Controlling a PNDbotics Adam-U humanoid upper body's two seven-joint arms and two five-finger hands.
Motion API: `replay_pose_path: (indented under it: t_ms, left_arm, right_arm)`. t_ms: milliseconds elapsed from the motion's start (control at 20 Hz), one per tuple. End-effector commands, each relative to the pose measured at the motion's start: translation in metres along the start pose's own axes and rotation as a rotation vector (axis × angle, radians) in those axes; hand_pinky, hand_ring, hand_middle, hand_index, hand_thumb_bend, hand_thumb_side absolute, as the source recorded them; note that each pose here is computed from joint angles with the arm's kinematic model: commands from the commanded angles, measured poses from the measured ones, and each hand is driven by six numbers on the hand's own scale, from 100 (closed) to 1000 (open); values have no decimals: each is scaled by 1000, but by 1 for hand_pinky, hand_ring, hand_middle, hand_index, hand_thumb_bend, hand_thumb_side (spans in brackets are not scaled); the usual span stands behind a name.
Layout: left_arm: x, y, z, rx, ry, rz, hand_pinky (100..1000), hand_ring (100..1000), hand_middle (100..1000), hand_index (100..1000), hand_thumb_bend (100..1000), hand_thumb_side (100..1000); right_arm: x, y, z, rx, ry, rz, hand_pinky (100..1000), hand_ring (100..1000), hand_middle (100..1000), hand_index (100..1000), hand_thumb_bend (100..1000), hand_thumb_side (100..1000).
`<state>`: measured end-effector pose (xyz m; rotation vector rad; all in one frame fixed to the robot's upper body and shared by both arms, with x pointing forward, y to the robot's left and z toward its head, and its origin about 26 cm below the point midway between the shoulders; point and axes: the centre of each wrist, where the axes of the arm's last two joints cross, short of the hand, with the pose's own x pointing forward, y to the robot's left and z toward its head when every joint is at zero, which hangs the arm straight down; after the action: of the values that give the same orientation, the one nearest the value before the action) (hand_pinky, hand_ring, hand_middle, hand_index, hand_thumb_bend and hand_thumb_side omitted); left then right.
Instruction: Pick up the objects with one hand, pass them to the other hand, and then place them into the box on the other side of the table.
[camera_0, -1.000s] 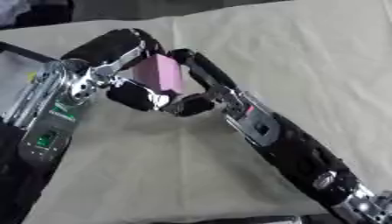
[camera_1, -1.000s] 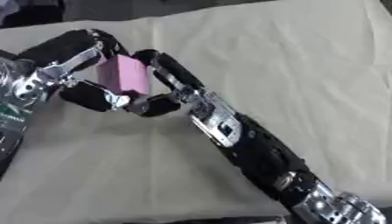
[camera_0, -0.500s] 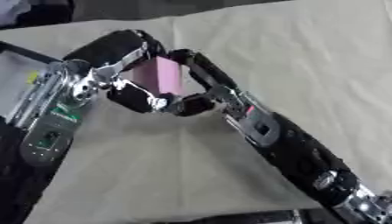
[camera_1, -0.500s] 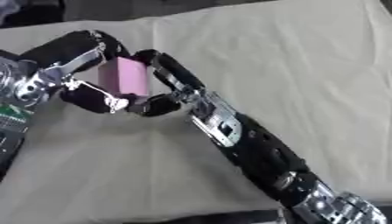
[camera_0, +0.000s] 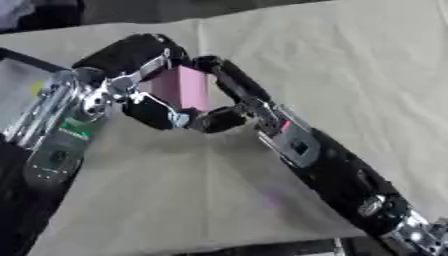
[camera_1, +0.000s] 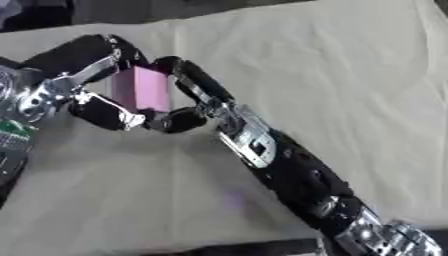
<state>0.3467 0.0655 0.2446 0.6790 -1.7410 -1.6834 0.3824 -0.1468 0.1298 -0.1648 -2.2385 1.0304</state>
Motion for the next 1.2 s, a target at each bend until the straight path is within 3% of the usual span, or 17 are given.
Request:
replay_pose_path:
  t_ms: [50, 300, 600, 950, 1200]
  left_arm:
    - [0, 13, 5, 58, 5, -31, 690, 606, 503, 402, 197, 100]
    - [3, 17, 9, 69, -3, -55, 685, 599, 491, 383, 205, 100]
    - [3, 17, 11, 62, 3, -62, 681, 597, 489, 380, 214, 100]
    - [0, 16, 12, 63, 15, -65, 680, 596, 488, 378, 212, 100]
    - [-3, 21, 20, 109, 27, -47, 678, 591, 484, 377, 201, 100]
  right_arm:
    - [4, -5, -3, -5, -18, 18, 776, 606, 605, 710, 610, 104]
    - [1, -8, -2, 4, 19, 66, 809, 673, 687, 784, 770, 308]
    - [-1, -9, 1, 17, 58, 125, 828, 730, 761, 860, 805, 423]
    - [-5, -14, 5, 0, 89, 159, 833, 745, 782, 879, 810, 439]
    - [-6, -20, 7, -16, 103, 162, 830, 738, 774, 869, 813, 342]
